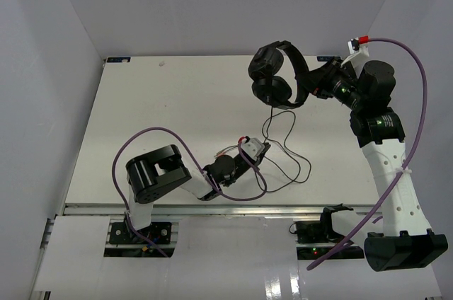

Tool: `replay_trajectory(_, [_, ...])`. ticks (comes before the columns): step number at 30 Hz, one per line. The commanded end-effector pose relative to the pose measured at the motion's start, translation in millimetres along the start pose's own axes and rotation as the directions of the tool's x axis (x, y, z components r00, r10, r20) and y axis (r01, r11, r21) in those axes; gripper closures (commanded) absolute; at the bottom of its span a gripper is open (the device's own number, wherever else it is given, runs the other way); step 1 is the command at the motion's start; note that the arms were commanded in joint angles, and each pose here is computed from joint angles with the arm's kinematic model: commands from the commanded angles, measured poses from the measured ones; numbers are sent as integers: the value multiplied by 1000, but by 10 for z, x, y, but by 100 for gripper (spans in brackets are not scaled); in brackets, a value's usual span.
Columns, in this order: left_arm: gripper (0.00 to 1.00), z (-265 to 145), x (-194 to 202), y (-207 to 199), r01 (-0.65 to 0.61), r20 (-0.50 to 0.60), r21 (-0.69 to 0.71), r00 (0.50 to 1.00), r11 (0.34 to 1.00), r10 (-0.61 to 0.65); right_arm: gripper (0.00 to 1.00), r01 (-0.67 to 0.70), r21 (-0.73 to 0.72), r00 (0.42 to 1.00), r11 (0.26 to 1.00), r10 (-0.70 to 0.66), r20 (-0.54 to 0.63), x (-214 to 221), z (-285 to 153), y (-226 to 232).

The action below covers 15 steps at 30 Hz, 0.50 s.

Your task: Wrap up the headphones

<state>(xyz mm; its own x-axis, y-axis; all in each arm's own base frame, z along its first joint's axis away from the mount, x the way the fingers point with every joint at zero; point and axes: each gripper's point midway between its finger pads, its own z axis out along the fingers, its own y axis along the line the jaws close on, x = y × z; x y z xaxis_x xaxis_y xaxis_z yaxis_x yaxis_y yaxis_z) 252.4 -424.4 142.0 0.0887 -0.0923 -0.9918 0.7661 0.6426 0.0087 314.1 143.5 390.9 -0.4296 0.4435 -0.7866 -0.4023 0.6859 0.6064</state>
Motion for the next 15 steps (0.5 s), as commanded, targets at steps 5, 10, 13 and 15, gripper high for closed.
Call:
replay_trajectory(5, [100,-319,-102,8,89,5,98,996,991,-90,92,135,-104,990,985,-130,53,-137,-146,266])
replay_trajectory(10, [100,-657,-132,109,182,-88,209,982,961,-167,92,273,-288,957,918,-288,-12,212,-246,407])
replay_trajectory(13, [100,-817,-220,188,230,-143,249,969,941,-199,92,318,-394,932,862,-360,-36,435,-326,465])
replay_trajectory(15, [100,-878,-278,268,246,-167,263,964,933,-208,92,363,-447,907,818,-420,-32,510,-385,516])
